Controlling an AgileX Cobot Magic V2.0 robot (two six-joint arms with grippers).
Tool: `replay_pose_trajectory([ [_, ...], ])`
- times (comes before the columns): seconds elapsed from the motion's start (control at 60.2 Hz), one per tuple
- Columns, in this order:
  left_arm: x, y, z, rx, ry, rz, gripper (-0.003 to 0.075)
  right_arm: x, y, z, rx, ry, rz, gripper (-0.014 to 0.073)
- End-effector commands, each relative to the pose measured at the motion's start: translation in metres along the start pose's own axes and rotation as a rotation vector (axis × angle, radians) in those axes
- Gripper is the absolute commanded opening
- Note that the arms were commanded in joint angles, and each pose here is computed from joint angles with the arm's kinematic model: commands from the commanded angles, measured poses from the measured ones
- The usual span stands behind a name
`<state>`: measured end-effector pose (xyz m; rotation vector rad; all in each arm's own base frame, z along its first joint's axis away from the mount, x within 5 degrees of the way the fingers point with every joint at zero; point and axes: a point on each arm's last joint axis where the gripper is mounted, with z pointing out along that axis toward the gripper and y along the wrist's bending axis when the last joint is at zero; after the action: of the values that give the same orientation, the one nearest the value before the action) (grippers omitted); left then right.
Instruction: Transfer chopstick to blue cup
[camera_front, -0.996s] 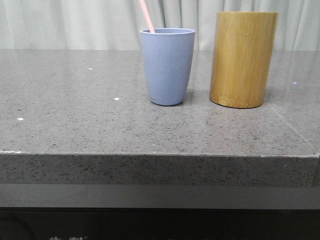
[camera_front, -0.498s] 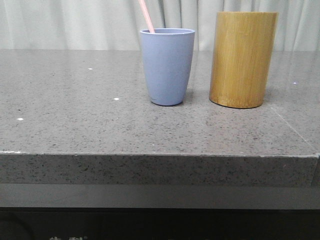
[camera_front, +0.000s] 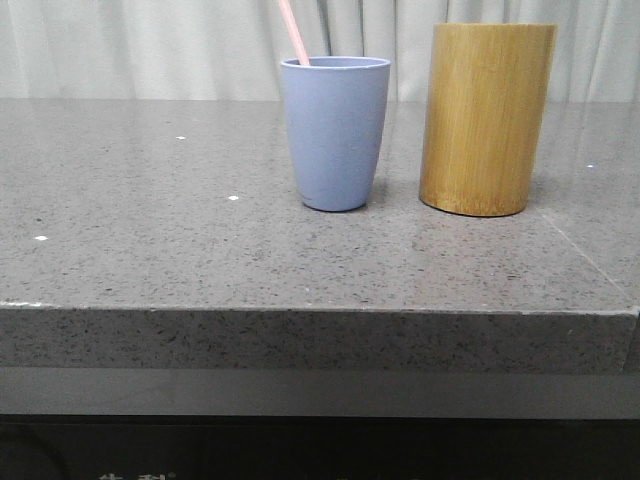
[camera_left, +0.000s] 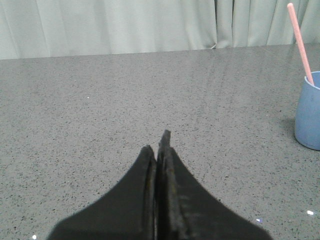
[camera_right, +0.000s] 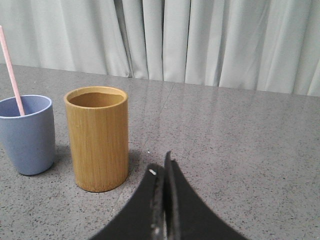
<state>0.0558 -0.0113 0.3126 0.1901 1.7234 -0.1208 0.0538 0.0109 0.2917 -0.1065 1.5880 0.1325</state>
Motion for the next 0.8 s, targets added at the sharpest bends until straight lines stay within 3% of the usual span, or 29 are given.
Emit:
replay_pose_trajectory([
  [0.0, -0.015, 0.000, -0.002, -0.002, -0.102, -0.019, -0.0019, -0.015, -0.002, -0.001, 0.023, -0.098, -0.004, -0.0101],
  [0.282, -0.004, 0.001, -0.006, -0.013, -0.128, -0.012, -0.0019, -0.015, -0.002, -0.001, 0.023, -0.098, -0.004, -0.0101],
  [0.598, 0.065, 0.000, -0.007, -0.062, -0.152, -0.018, -0.0019, -0.015, -0.002, -0.001, 0.023, -0.099, -0.004, -0.0101],
  [0.78, 0.088, 0.001, 0.006, -0.067, -0.166, -0.027, -0.0019, -0.014, -0.002, -0.001, 0.021, -0.091, -0.004, -0.0101],
])
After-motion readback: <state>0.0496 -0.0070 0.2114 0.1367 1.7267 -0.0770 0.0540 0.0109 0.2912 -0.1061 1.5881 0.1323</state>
